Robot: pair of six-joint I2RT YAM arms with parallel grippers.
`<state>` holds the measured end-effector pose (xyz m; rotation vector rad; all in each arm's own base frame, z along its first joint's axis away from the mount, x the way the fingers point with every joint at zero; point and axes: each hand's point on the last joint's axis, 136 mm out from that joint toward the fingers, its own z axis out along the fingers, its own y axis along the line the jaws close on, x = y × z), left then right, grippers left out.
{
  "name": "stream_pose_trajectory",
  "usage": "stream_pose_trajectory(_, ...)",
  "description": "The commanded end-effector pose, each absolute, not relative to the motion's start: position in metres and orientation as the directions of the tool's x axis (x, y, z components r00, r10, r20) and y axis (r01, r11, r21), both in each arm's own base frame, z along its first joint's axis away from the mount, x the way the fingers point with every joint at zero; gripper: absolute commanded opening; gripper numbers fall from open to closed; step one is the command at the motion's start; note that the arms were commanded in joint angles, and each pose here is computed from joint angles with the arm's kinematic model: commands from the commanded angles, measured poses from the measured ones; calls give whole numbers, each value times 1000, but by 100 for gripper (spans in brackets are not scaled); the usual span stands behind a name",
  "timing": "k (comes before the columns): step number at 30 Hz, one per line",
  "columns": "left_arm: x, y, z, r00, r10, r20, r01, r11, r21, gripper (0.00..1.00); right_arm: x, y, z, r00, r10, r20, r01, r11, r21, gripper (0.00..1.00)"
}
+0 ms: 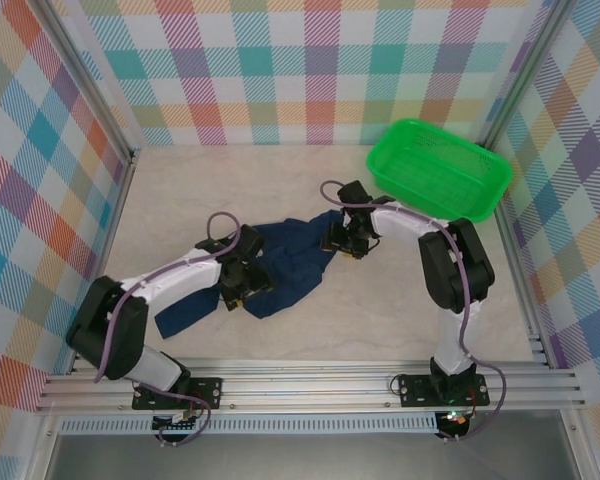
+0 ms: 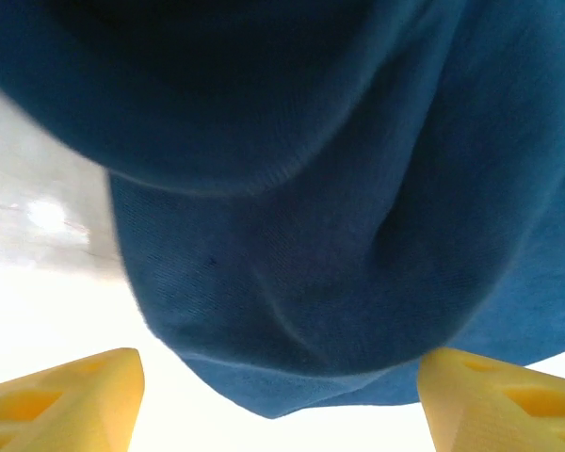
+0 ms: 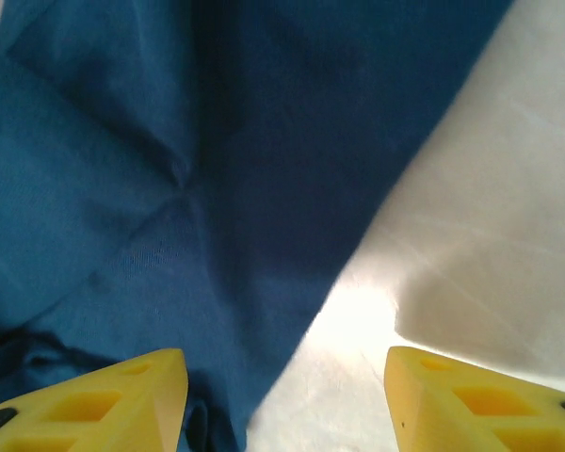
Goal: Fold and stack the t-shirts
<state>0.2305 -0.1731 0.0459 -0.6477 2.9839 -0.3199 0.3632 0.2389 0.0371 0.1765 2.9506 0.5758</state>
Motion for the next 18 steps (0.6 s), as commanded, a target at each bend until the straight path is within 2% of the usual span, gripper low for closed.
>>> stream_pose_trajectory(1, 228, -189, 37, -920, -392, 10, -383, 892, -242, 71, 374, 246, 36, -989, 110, -103, 64, 924, 377, 54)
stream_pose_trajectory(4, 237, -195, 27, -920, -393, 3, -382, 893, -237, 56, 380, 252, 24, -991, 103, -81, 65, 922, 382, 49)
stream_pose_trajectory(7, 258, -195, 30, -918, -390, -75, -366, 903, -224, 30, 385, 257, 19, -992, 110, -68, 74, 916, 394, 36)
stream_pose_trajectory(9, 275, -197, 44, -913, -384, -138, -347, 909, -232, 12, 390, 262, 19, -991, 114, -71, 75, 910, 408, 21)
stream_pose_trajectory(11, 288, -197, 68, -901, -381, -210, -326, 911, -252, 0, 395, 261, 25, -988, 122, -93, 75, 913, 402, 4)
stream_pose_trajectory(12, 295, -195, 86, -889, -381, -254, -315, 912, -262, 0, 399, 259, 34, -984, 130, -122, 72, 916, 396, 0)
stream_pose_trajectory(18, 317, -162, 208, -744, -457, -487, -289, 878, -381, 0, 418, 232, 127, -915, 196, -352, 45, 918, 393, 0)
